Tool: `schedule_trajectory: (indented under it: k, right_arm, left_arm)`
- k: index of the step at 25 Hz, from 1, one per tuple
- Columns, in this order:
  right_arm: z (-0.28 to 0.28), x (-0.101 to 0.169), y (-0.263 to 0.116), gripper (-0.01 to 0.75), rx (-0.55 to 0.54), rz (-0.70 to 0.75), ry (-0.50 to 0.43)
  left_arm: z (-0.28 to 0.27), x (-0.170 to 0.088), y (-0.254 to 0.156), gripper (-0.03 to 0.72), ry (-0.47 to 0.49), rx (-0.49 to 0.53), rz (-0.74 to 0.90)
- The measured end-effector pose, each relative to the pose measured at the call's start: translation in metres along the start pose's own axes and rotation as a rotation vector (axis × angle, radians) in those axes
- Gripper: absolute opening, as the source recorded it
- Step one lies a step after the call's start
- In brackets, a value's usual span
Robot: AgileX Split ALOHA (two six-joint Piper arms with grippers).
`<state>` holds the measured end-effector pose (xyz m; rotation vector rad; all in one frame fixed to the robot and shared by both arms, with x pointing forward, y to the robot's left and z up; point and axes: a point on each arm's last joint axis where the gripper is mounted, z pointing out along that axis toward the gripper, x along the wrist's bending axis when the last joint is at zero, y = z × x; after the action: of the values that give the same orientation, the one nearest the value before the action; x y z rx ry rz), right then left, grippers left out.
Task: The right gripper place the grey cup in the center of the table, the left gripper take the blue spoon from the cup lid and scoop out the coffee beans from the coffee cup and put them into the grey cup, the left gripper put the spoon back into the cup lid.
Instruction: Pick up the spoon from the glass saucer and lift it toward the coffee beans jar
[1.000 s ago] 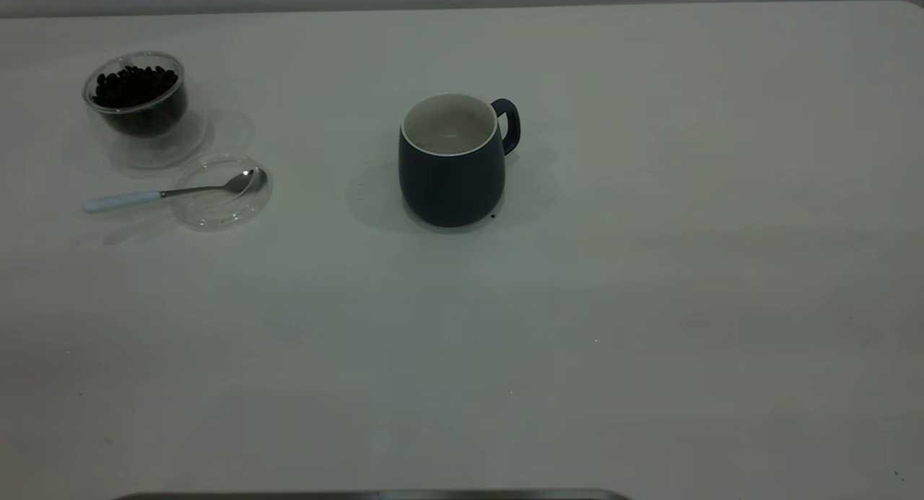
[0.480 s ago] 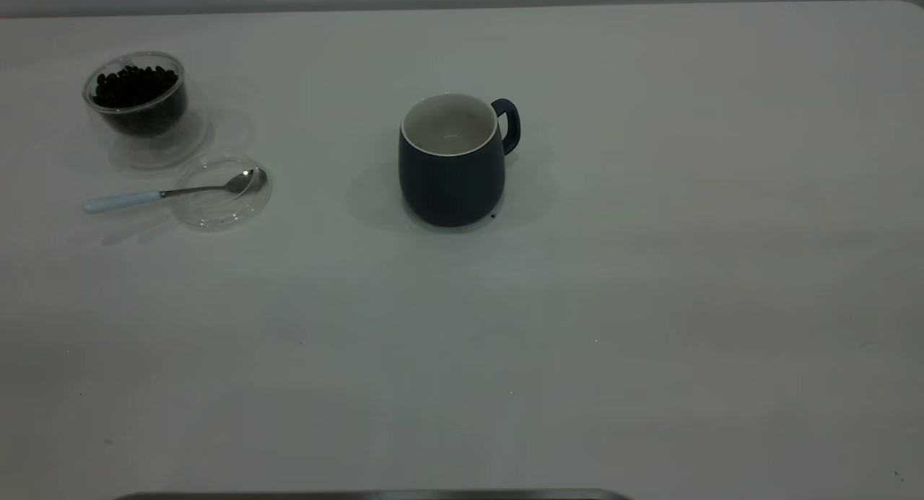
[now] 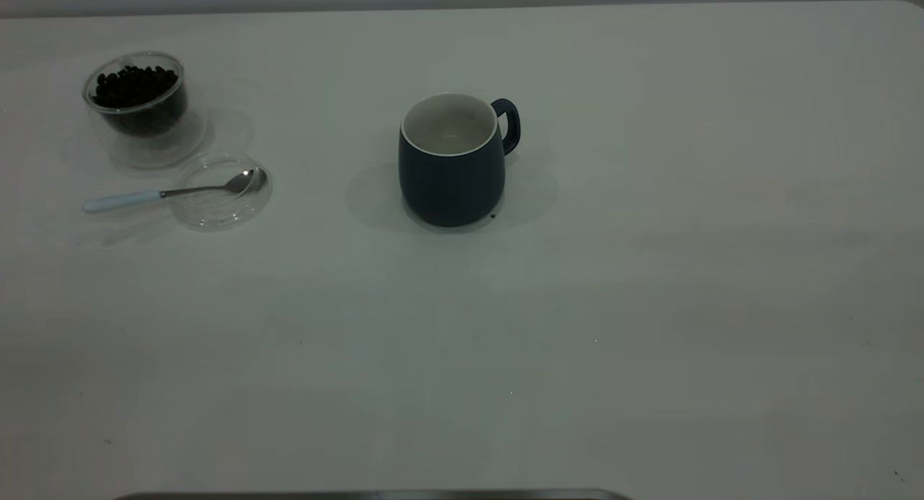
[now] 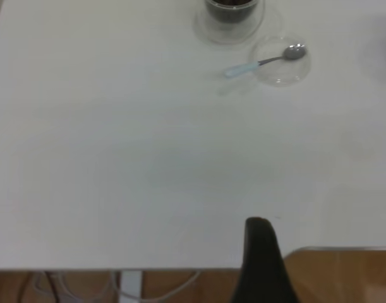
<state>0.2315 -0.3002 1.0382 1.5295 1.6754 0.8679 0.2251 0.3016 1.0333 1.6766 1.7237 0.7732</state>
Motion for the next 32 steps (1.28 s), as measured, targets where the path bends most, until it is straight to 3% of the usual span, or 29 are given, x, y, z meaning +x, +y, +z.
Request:
schedule_trajectory:
  k: [7,10,16,21,26,32]
  right_arm:
    - [0.000,0.000,0.000,0.462,0.000,0.000,0.000]
    - [0.000,0.000,0.000,0.462,0.000,0.000,0.000]
    - [0.000,0.000,0.000,0.462,0.000,0.001,0.000]
    - [0.000,0.000,0.000,0.462,0.000,0.001,0.000]
    - [0.000,0.000,0.000,0.462,0.000,0.000,-0.001]
    - [0.000,0.000,0.000,0.462,0.000,0.001,-0.001]
  left_arm:
    - [0.026,-0.008,0.056,0.592,-0.062,0.015,-0.126]
    - [0.055,-0.014,0.087,0.596,-0.118,0.067,-0.185]
    - [0.143,-0.026,0.140,0.704,-0.190,0.302,-0.243]
    - [0.219,-0.033,0.167,0.712,-0.277,0.432,-0.225]
    - [0.280,-0.016,0.163,0.712,-0.384,0.520,-0.274]
    - [0.292,0.029,0.153,0.712,-0.451,0.458,-0.363]
